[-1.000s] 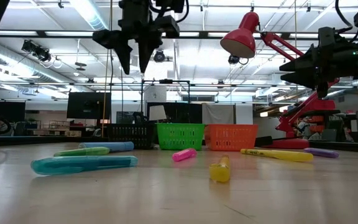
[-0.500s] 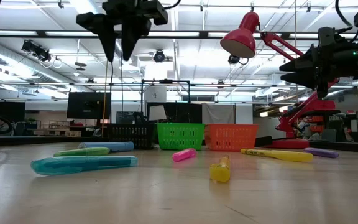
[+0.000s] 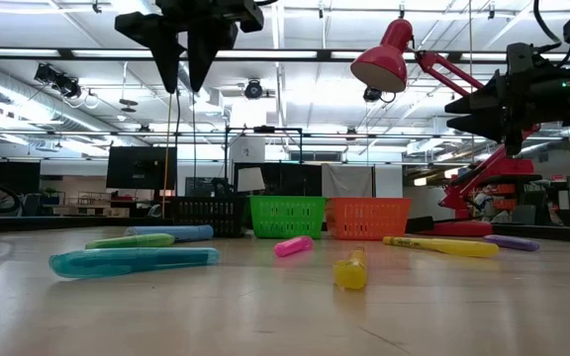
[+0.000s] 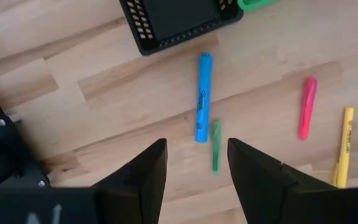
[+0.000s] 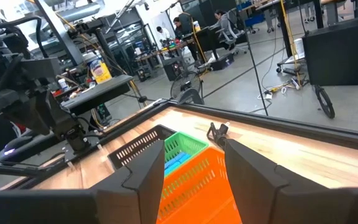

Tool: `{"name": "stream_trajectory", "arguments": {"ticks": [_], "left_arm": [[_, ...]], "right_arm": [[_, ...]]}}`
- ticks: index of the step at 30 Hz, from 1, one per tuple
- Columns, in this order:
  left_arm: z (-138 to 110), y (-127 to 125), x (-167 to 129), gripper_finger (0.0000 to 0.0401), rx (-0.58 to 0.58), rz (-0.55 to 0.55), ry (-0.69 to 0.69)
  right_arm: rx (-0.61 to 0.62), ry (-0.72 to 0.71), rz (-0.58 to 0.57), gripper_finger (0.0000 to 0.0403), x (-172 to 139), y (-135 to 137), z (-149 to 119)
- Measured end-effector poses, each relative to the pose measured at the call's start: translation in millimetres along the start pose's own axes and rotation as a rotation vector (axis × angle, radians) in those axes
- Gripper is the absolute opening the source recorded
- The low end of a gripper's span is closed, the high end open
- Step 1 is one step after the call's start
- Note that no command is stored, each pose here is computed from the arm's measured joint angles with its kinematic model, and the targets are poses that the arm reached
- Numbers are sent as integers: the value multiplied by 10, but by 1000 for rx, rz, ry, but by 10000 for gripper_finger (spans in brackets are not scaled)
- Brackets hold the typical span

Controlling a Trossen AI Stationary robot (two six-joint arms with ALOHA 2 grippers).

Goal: Pick & Place Markers
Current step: Put the large blue highlighter pen into the green bin

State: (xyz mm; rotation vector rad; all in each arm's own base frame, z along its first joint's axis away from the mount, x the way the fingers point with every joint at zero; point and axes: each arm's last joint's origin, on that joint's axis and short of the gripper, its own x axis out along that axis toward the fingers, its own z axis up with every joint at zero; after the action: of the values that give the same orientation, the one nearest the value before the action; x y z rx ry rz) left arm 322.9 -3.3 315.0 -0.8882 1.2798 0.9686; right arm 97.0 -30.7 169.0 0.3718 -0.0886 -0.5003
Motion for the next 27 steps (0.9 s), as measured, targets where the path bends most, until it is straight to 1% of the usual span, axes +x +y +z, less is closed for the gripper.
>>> {"name": "stream_trajectory", "arguments": {"ticks": [3,8,17,20,24,27], "left_arm": [[3,-23,-2,174,26,-12,-35],[-12,-32,-5,174,35,0,-80],[-36,-44,-4,174,52,12,-112],[-9,-94,89,174,52,32,-104],[-21,-138,287,174,55,14,-62],[-44,-134,423,174,49,24,-40]], "right_arm": [[0,0,0,170,0,0,0],[0,0,0,170,0,0,0],[0,0,0,170,0,0,0],[0,0,0,170,0,0,-1],[0,0,0,170,0,0,0],[0,0,0,170,0,-1,-1]]}}
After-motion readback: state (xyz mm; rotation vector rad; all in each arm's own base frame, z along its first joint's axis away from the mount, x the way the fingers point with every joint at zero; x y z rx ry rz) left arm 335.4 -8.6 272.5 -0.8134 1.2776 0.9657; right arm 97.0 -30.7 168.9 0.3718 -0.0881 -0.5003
